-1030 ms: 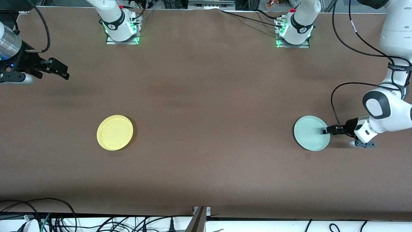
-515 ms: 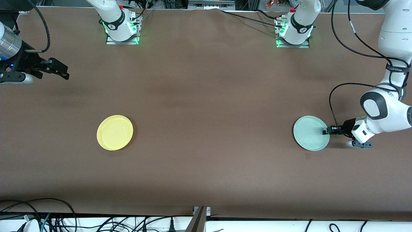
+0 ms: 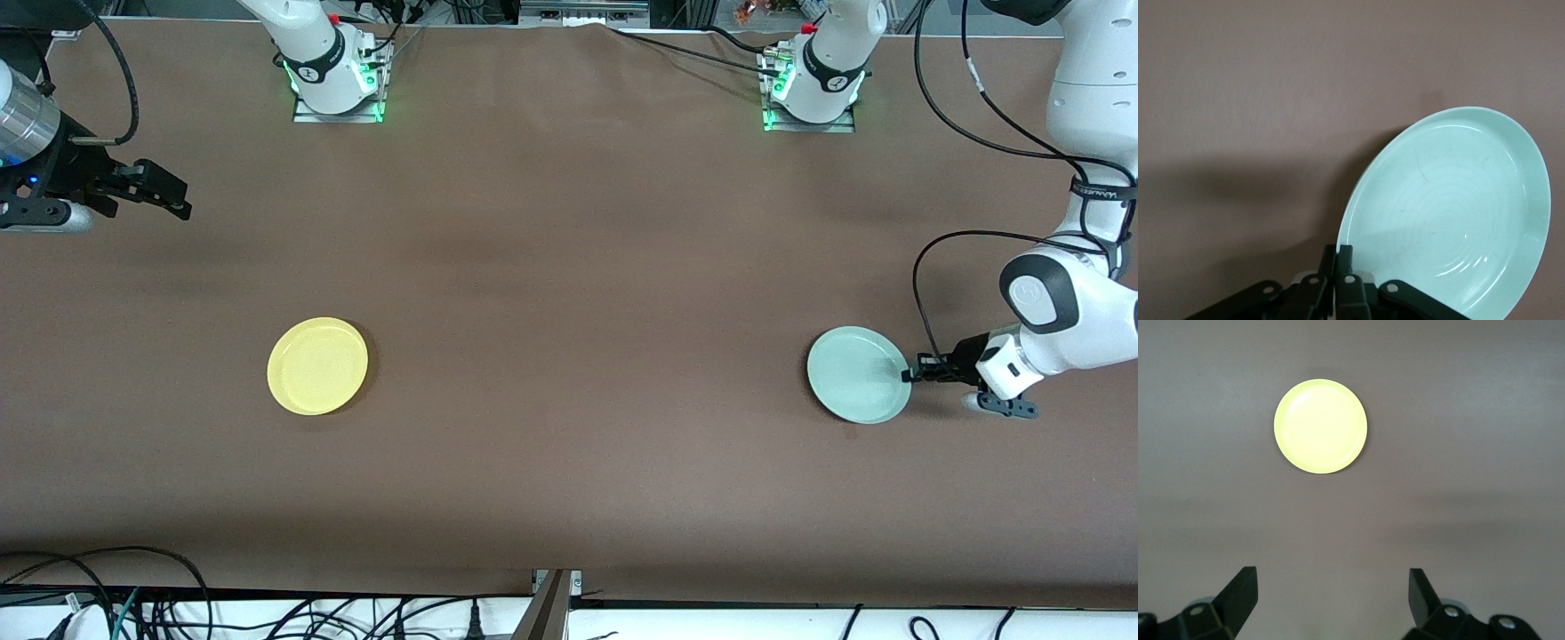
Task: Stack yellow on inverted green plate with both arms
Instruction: 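Lift the green plate with the left gripper and tilt it on edge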
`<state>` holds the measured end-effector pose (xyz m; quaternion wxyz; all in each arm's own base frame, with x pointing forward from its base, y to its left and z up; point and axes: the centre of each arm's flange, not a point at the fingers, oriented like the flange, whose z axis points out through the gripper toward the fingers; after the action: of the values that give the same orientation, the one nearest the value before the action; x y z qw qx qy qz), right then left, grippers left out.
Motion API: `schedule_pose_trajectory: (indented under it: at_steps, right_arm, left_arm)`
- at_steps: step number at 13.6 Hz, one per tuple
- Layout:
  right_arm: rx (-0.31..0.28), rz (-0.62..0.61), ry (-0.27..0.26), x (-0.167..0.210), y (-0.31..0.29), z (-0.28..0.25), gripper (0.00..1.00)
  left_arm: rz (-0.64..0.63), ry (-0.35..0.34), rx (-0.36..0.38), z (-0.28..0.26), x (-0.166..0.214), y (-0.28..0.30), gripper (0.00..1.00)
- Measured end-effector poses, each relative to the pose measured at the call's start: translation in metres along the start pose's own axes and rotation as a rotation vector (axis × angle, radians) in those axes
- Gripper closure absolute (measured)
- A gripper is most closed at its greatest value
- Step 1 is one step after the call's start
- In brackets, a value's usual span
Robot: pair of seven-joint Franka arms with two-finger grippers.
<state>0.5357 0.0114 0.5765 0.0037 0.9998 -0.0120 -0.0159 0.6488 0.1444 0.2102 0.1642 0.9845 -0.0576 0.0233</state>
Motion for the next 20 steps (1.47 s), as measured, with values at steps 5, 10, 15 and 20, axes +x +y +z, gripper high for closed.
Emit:
schedule_pose_trajectory:
  at_steps: [5,10,15,20]
  right_arm:
    - [0.0,0.0,0.0,0.0,0.0,0.0,0.0]
    - [0.0,0.0,0.0,0.0,0.0,0.0,0.0]
    - [0.0,0.001,0.0,0.0,0.0,0.0,0.0]
    - [0.0,0.001,0.0,0.0,0.0,0.0,0.0]
  left_arm:
    - [0.265,0.049,0.118,-0.039,0.065,0.106,0.98]
    - [0.577,0.135,0.34,-0.036,0.104,0.229,0.98]
    - [0.867,0.225,0.756,-0.025,0.11,0.376,0.98]
    - [1.029,0.317,1.091,0.009,0.083,0.464,0.98]
